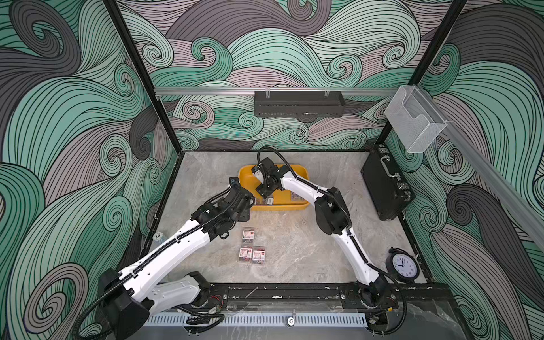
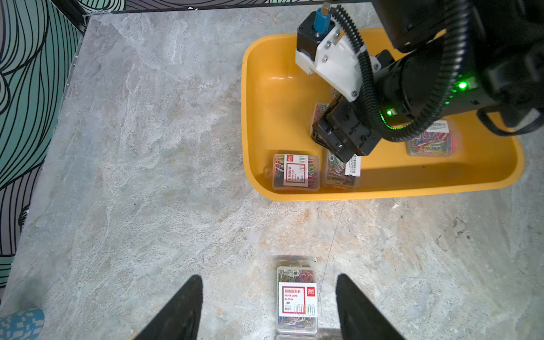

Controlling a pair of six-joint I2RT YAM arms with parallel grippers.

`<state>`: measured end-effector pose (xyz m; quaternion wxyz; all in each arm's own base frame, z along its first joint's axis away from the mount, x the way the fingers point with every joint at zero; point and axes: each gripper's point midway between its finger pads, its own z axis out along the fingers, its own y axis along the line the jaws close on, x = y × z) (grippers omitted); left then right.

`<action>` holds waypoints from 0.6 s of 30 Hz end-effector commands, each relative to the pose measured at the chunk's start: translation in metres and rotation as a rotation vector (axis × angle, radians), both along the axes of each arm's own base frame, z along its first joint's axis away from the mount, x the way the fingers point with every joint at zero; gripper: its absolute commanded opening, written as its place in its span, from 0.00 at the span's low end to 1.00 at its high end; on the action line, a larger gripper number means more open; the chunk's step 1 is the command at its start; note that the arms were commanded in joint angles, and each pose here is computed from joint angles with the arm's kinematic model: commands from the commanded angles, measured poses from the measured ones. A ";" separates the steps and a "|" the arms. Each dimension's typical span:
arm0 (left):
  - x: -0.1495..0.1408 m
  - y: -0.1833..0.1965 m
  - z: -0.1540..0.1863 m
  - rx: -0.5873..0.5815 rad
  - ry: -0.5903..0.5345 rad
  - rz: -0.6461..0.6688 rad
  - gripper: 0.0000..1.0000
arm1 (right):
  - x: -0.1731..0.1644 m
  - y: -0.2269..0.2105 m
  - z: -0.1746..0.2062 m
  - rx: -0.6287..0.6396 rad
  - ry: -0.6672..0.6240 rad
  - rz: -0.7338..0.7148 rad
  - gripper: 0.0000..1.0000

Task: Take the paper clips out of the storage box
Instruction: Adjust the boxed paper clips in the storage box.

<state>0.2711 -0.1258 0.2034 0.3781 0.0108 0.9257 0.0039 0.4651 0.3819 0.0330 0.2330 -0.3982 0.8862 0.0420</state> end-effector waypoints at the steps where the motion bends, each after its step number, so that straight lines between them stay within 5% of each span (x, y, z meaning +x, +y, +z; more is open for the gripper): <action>1: -0.005 0.012 -0.001 0.039 0.006 0.014 0.70 | 0.001 -0.006 -0.003 -0.003 0.040 -0.055 0.74; 18: -0.007 0.014 -0.002 0.032 0.008 0.024 0.70 | 0.028 0.031 0.031 0.309 0.057 -0.337 0.60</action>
